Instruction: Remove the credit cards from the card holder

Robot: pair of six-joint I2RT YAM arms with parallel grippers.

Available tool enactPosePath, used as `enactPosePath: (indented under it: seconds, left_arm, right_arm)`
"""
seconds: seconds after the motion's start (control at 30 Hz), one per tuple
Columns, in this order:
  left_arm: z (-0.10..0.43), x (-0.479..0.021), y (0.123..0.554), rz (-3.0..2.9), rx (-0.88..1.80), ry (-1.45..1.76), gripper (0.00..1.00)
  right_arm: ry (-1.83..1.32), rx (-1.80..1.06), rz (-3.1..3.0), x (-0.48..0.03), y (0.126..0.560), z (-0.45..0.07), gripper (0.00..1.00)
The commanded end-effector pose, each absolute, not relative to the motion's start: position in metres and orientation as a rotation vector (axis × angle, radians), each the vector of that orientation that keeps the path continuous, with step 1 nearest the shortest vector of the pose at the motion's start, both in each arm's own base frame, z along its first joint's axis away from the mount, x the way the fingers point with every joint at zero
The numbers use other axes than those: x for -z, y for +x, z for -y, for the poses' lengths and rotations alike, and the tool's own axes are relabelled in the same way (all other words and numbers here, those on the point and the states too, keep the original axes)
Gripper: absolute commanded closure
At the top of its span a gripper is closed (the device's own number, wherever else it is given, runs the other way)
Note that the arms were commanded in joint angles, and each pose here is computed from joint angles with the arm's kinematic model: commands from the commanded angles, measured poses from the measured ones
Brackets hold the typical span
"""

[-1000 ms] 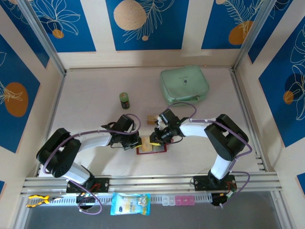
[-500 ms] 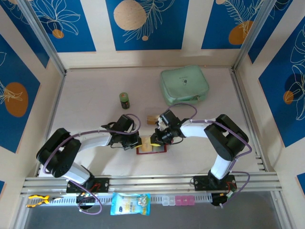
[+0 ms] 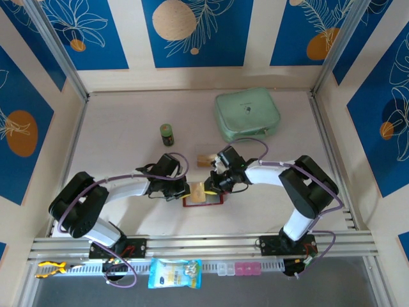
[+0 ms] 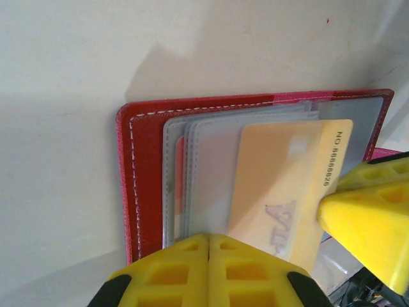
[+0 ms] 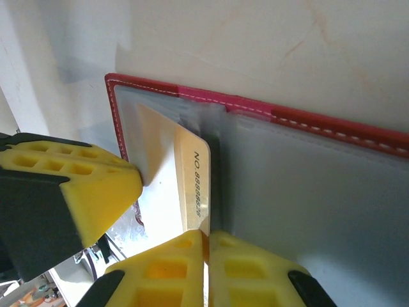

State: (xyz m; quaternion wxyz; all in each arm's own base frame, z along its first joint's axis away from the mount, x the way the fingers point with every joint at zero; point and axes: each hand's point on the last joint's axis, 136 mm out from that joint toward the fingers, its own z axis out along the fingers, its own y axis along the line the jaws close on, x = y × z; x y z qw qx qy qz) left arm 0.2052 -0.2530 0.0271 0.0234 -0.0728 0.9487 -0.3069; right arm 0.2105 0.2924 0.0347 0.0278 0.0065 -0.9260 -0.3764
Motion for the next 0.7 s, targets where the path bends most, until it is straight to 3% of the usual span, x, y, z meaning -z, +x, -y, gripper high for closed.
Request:
enactPosePath:
  seconds: [0.0,0.67]
  left_arm:
    - [0.241,-0.019,0.195,-2.994,0.845,-0.226,1.00]
    - [0.248,-0.027,0.200,-2.966,0.895,-0.208,1.00]
  right_arm:
    - [0.002,1.095,2.879,-0.035,0.204,-0.277,0.93]
    - [0.161,0.786,3.013,-0.065,0.208,-0.267,0.99]
